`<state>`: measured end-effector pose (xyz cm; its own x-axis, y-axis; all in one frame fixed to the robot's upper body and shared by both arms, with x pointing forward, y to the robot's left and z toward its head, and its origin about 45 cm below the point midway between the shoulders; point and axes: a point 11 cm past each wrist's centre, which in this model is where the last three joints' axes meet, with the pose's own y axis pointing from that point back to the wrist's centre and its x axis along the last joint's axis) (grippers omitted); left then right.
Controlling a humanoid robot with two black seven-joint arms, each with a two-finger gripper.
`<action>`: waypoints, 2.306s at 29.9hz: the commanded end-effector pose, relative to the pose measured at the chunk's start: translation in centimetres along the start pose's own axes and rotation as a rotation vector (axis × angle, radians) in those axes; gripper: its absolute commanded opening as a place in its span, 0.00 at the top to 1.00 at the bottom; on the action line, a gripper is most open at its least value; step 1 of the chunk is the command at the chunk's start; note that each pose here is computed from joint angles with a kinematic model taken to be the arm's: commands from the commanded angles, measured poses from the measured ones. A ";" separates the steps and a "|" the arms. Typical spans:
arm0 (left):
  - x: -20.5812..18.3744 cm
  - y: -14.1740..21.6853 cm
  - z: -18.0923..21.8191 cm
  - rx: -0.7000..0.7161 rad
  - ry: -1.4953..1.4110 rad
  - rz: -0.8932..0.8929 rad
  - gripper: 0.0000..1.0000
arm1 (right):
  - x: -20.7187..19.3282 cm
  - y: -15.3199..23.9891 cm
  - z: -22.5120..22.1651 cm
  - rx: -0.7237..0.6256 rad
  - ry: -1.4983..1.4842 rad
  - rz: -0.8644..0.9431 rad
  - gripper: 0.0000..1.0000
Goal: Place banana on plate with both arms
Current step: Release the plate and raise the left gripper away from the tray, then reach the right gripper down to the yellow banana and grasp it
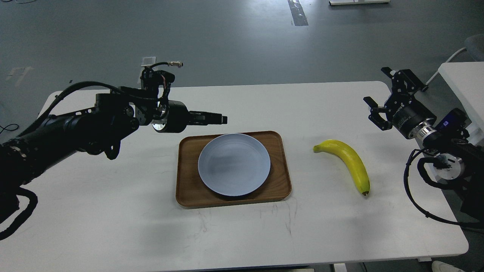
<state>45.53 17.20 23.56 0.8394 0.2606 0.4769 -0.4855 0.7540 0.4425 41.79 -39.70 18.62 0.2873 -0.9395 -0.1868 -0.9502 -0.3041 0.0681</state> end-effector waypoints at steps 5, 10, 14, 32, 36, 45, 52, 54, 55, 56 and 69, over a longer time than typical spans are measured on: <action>7.3 6.1 1.4 -0.373 0.594 0.361 0.02 | 0.1 -0.1 -0.6 0.009 0.007 -0.001 0.00; 6.9 8.8 -2.3 -0.443 0.752 0.485 0.02 | 0.0 -0.1 -0.3 0.007 0.001 0.000 0.00; 5.3 11.1 -6.4 -0.497 0.910 0.608 0.02 | 0.1 -0.1 -0.4 0.007 0.003 -0.001 0.00; 3.1 12.7 -10.0 -0.455 1.000 0.665 0.02 | -4.1 -1.5 -9.8 -0.181 0.711 -0.401 0.00; 3.2 12.9 -10.1 -0.448 0.992 0.667 0.02 | -5.4 -1.2 -10.0 -0.299 0.986 -0.542 0.00; 3.2 12.8 -9.8 -0.450 0.984 0.654 0.02 | -5.5 -0.6 -5.2 -0.570 1.364 -0.779 0.00; 3.2 12.7 -9.8 -0.451 0.985 0.653 0.02 | -4.7 0.2 -1.3 -0.726 1.450 -0.882 0.00; 3.2 12.7 -9.8 -0.452 0.985 0.654 0.02 | -5.4 -0.2 -0.4 -0.737 1.466 -0.916 0.00; 3.2 12.7 -9.8 -0.452 0.985 0.654 0.02 | -5.5 -0.4 -0.2 -0.738 1.471 -0.917 0.00; 3.2 12.7 -9.8 -0.452 0.985 0.654 0.02 | -5.5 -0.8 0.1 -0.749 1.482 -0.917 0.00; 3.2 12.7 -9.8 -0.451 0.985 0.653 0.02 | -5.5 -0.5 3.3 -0.840 1.513 -0.983 0.00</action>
<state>44.40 33.48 23.27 0.3954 0.8518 -0.3437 -0.9136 0.4034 -0.0513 40.53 -33.63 16.78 0.8569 0.3610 0.3679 -0.2809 -0.2715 0.9205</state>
